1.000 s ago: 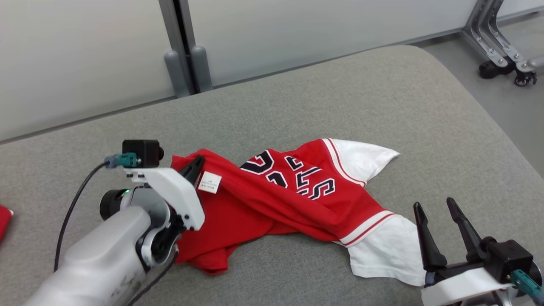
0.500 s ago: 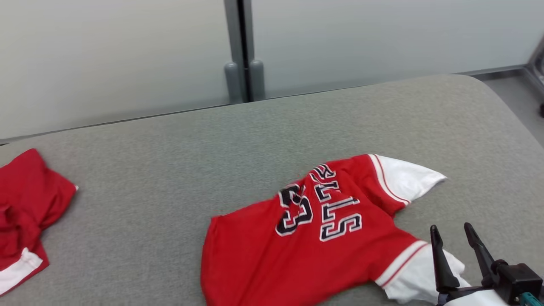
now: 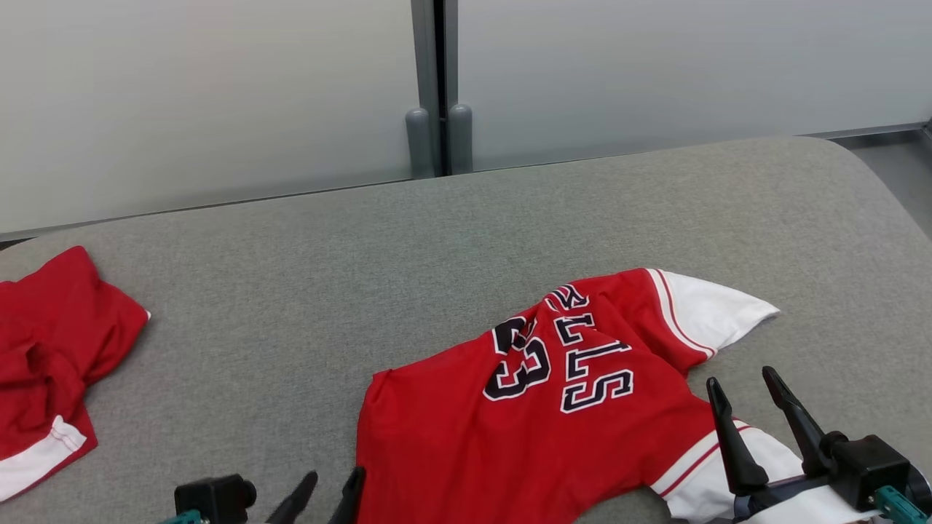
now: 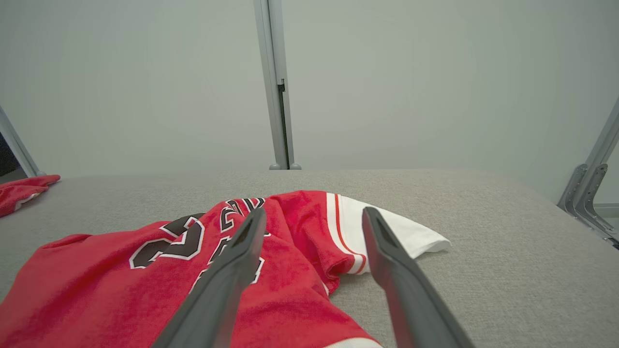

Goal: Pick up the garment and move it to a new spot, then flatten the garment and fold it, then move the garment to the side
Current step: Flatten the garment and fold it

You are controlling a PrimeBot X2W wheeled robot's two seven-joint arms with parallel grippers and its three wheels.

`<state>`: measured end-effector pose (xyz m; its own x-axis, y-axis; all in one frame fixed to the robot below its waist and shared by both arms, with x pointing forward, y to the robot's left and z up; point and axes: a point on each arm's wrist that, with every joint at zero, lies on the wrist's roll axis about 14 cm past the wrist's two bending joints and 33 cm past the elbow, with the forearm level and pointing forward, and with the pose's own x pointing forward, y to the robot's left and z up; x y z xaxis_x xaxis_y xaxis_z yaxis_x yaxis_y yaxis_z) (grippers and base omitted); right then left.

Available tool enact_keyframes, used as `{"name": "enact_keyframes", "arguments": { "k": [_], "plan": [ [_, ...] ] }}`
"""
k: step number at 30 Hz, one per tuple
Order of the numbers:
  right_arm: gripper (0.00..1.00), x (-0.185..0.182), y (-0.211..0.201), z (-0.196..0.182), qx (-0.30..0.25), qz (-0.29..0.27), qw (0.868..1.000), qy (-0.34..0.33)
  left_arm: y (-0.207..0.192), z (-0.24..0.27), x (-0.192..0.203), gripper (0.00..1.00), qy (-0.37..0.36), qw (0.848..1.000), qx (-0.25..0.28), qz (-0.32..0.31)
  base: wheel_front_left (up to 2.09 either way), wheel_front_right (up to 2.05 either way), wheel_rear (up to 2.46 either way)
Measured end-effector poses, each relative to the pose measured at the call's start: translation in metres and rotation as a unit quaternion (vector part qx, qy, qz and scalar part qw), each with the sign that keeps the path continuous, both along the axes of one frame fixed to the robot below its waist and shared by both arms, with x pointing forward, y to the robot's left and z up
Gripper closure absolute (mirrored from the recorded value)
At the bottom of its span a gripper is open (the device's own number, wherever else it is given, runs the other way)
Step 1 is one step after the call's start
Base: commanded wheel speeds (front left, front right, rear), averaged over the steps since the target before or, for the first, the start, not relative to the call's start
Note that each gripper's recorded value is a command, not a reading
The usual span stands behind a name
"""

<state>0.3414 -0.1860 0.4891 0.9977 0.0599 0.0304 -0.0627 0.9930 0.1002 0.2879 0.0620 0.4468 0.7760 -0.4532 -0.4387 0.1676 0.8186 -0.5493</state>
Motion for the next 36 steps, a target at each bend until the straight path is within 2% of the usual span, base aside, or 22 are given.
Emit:
{"name": "enact_keyframes", "arguments": {
  "k": [2, 5, 9, 12, 16, 20, 23, 28, 31, 36],
  "plan": [
    [0.0, -0.002, -0.003, 0.002, -0.001, -0.005, 1.0, -0.003, 0.002, 0.003, 0.015, 0.0, -0.019, 1.0, 0.009, 0.01, 0.0, 0.0, 0.0],
    [0.0, -0.006, -0.013, 0.008, -0.005, -0.021, 1.0, -0.013, 0.011, 0.021, 0.051, 0.0, -0.098, 0.994, 0.048, 0.03, 0.0, 0.0, 0.0],
    [0.0, -0.015, -0.035, 0.021, -0.026, -0.051, 0.998, -0.031, 0.0, 0.039, 0.069, 0.0, -0.171, 0.983, 0.041, 0.046, 0.0, 0.0, 0.0],
    [0.0, -0.021, -0.041, 0.014, -0.038, -0.054, 0.998, -0.017, -0.004, 0.028, 0.065, 0.0, -0.17, 0.984, 0.025, 0.055, 0.0, 0.0, 0.0],
    [0.0, -0.024, -0.046, 0.001, -0.048, -0.055, 0.997, 0.003, -0.004, 0.003, 0.057, 0.0, -0.156, 0.986, 0.028, 0.049, 0.0, 0.0, 0.0],
    [0.0, -0.021, -0.046, -0.002, -0.048, -0.054, 0.997, 0.01, -0.029, 0.001, 0.061, 0.0, -0.177, 0.984, 0.02, 0.003, 0.0, 0.0, 0.0],
    [0.0, -0.014, -0.042, -0.001, -0.046, -0.048, 0.998, 0.009, -0.059, 0.004, 0.073, 0.0, -0.195, 0.979, 0.018, -0.054, 0.0, 0.0, 0.0],
    [0.0, -0.005, -0.036, 0.003, -0.038, -0.043, 0.998, 0.002, -0.101, 0.0, 0.106, 0.0, -0.182, 0.972, 0.056, -0.141, 0.0, 0.0, 0.0],
    [0.0, -0.005, -0.039, 0.005, -0.034, -0.049, 0.998, 0.001, -0.118, -0.009, 0.121, 0.0, -0.158, 0.966, 0.086, -0.185, 0.0, 0.0, 0.0],
    [0.0, -0.016, -0.054, 0.0, -0.031, -0.078, 0.996, 0.012, -0.143, -0.043, 0.115, 0.0, -0.074, 0.954, 0.115, -0.265, 0.0, 0.0, 0.0]
  ]
}}
